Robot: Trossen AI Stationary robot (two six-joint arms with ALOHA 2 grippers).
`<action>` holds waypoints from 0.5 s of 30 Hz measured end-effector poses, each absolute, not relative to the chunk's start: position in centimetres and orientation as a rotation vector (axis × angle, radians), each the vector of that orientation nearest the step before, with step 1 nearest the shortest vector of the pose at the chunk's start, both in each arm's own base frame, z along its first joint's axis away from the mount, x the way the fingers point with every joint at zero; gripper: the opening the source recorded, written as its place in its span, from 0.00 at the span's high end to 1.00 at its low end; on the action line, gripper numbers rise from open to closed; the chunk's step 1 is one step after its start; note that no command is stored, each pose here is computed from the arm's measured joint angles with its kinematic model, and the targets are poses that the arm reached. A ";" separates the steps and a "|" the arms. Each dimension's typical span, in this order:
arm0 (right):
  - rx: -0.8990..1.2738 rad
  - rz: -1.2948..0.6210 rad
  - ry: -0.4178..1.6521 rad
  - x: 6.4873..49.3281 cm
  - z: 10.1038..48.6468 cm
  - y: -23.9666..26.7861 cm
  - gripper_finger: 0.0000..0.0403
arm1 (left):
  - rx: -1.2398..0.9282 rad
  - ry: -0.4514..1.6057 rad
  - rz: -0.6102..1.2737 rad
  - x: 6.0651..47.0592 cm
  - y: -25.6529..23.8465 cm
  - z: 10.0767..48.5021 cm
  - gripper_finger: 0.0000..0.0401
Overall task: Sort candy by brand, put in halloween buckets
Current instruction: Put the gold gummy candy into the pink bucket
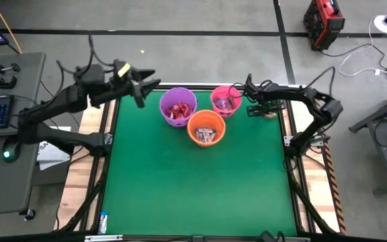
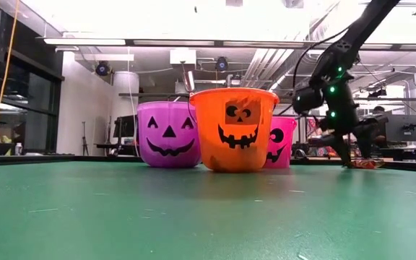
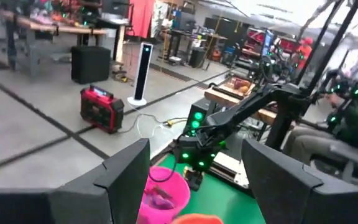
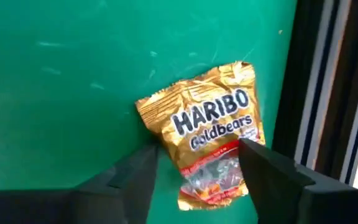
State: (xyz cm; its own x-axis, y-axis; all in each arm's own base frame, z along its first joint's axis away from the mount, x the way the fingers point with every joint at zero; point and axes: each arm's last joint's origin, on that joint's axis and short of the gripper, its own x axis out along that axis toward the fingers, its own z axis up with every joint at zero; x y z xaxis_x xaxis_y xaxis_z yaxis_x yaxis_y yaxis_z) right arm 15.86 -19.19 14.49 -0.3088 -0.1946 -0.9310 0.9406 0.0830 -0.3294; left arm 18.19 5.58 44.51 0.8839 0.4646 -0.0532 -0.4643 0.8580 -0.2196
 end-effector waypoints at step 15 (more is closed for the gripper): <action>0.697 -1.405 1.284 16.9 17.6 -16.6 0.97 | -0.236 -0.321 0.404 11.2 2.6 47.1 0.39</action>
